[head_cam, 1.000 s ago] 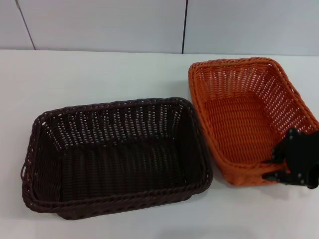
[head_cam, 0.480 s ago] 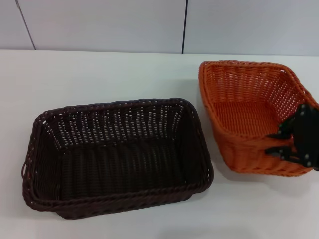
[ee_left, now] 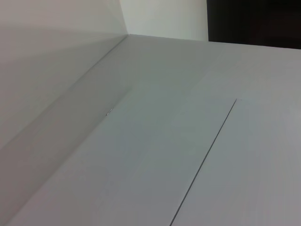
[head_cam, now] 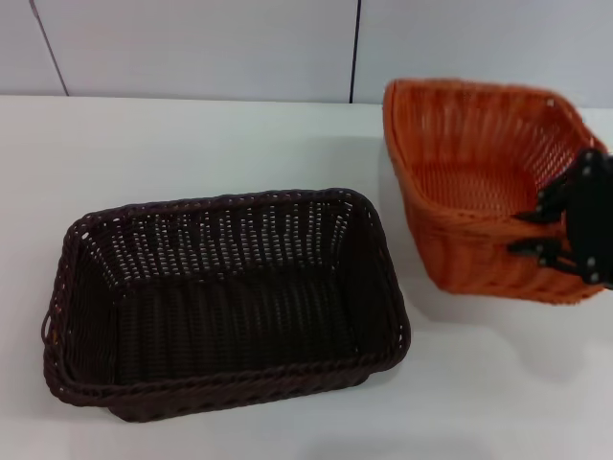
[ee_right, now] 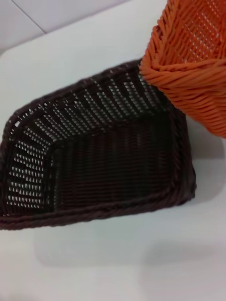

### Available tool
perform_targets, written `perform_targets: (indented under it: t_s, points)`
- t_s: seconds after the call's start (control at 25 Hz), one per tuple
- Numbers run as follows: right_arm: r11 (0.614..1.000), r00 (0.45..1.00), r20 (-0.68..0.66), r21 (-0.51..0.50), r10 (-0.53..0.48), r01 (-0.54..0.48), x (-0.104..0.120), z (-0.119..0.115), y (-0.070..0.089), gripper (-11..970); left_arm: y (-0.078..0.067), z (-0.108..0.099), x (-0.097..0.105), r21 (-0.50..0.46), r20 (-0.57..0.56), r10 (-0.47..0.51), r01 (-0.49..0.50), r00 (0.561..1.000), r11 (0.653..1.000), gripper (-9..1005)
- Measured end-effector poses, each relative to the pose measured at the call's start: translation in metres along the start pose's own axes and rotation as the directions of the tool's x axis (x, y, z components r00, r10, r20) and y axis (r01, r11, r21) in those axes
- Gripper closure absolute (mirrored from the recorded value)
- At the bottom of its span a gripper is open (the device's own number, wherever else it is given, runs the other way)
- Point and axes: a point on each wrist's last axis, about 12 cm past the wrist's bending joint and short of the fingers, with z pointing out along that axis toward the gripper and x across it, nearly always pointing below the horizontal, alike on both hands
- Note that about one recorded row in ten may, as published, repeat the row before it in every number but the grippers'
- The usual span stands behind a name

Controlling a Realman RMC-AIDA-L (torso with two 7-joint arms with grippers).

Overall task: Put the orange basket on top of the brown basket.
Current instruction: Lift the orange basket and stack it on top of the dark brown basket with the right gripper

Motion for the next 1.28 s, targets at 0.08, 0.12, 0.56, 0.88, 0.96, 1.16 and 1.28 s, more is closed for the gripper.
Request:
perform_targets:
  t_s: [0.08,0.12,0.56,0.88,0.96,1.16,1.28]
  points:
    - [1.000,1.000,-0.001,0.012,-0.011,0.011,-0.002,-0.002,0.000,797,0.000,0.000,0.000,0.001,0.000,-0.001,0.001,1.000,1.000,344]
    - [1.000,1.000,-0.001,0.018,-0.019,0.019,-0.004,-0.004,-0.001,797,0.000,0.000,0.000,0.001,0.001,-0.001,0.001,1.000,1.000,344]
    - [0.975,0.975,0.032,0.045,-0.220,0.219,-0.053,-0.006,-0.013,797,-0.001,0.003,0.002,0.004,-0.005,-0.015,0.015,1.000,1.000,343]
    - [0.877,0.875,0.063,0.052,-0.480,0.478,-0.103,-0.002,-0.024,797,-0.005,0.000,0.013,-0.009,-0.023,-0.059,0.059,0.998,0.998,343]
    - [0.836,0.832,0.076,0.060,-0.549,0.546,-0.112,-0.003,-0.025,797,-0.005,-0.001,0.015,-0.013,-0.025,-0.064,0.064,0.998,0.998,343]
    - [0.732,0.722,0.130,0.062,-0.680,0.678,-0.127,0.000,-0.020,797,-0.006,-0.008,0.023,-0.041,-0.043,-0.094,0.092,0.995,0.995,343]
    - [0.596,0.567,0.220,0.090,-0.793,0.798,-0.130,0.001,-0.013,797,-0.006,-0.011,0.025,-0.053,-0.046,-0.104,0.101,0.994,0.993,343]
